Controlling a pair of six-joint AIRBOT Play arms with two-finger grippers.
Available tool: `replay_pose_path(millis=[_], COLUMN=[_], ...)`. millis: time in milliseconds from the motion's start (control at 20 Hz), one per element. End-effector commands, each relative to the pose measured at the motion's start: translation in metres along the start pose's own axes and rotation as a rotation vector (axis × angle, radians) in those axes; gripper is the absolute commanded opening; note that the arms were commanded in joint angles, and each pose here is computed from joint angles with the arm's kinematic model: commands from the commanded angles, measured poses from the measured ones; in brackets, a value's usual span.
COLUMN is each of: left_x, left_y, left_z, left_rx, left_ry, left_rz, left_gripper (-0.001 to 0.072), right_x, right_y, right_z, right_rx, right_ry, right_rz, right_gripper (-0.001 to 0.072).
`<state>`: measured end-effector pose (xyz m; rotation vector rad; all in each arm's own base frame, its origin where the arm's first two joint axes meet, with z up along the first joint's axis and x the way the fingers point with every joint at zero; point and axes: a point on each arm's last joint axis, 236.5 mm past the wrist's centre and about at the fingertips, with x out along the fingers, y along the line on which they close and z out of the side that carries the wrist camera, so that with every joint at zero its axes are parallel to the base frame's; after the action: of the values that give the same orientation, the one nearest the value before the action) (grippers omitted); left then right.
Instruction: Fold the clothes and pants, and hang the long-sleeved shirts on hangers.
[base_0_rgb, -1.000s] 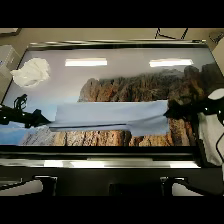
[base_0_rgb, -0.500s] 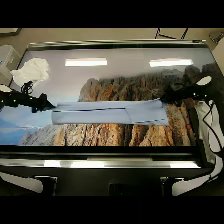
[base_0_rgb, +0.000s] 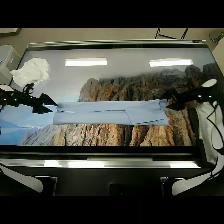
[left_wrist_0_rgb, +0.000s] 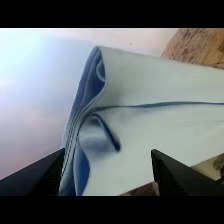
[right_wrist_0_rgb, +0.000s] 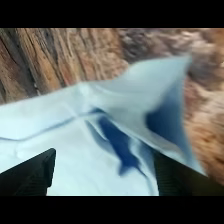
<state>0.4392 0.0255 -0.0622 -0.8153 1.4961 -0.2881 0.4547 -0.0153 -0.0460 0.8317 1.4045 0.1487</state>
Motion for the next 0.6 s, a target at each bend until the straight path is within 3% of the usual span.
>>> replay_pose_path(millis=[0,450,550], left_x=[-0.049,-0.109,-0.108], left_y=[0.001,-0.097,-0.125], left_z=[-0.01,-0.055,-0.069], left_rx=[-0.018,0.222,0.298], left_ry=[-0.006,-0.113,-0.117], left_rz=[-0.022,0.02,0.026], left_gripper=[0.0625,0.0622,0.0618], right_x=[-0.034,0.051,0.065], right_y=[-0.051,-0.033,-0.026], right_z=[-0.022,-0.05,-0.045], right_rx=[0.024,-0.024,-0.044], right_ry=[0.077,0.191,0.166], right_rz=[-0.067,0.073,0.052], right_gripper=[0.0709,0.071,0.0671])
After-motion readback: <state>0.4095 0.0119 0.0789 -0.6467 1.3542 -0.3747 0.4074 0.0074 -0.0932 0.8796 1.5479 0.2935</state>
